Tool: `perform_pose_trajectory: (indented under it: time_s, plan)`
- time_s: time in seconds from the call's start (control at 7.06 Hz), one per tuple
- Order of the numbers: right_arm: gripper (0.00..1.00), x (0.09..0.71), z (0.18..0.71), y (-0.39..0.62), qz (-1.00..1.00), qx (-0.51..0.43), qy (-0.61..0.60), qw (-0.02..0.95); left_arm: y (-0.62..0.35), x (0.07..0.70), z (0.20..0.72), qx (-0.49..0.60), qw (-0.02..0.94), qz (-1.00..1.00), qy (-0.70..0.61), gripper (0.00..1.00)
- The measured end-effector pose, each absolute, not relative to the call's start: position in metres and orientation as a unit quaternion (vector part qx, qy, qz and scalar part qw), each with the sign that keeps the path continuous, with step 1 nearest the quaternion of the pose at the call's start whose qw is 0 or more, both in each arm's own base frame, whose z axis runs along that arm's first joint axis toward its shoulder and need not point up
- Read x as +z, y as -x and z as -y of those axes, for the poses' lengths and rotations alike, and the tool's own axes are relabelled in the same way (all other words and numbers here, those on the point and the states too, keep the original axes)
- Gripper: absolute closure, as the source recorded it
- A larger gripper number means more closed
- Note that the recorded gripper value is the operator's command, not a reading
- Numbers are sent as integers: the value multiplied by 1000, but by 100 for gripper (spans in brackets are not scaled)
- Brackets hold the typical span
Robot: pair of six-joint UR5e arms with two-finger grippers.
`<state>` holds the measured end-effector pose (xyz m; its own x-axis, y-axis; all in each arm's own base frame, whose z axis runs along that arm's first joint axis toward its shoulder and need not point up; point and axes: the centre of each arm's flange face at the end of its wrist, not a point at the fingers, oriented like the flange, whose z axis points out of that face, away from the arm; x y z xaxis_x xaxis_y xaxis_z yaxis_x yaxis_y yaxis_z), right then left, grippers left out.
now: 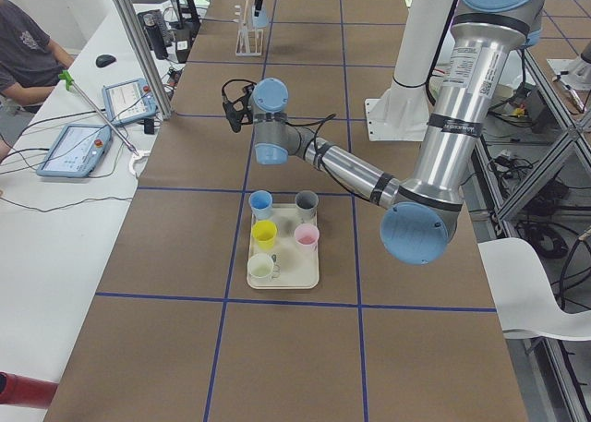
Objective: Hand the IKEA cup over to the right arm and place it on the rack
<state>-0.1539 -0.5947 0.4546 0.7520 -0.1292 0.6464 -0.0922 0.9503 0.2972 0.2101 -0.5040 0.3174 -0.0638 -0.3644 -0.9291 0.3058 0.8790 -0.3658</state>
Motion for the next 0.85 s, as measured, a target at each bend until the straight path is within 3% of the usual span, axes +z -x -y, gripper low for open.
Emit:
perform_pose_trajectory:
  time_s: [0.28, 0.85]
  plan:
    - [1, 455, 597, 164, 348, -14, -157, 924, -207, 334, 498, -242, 693, -679, 17, 0]
    - [1, 439, 582, 160, 361, -10, -164, 918, -180, 452, 451, -164, 772, -613, -49, 0]
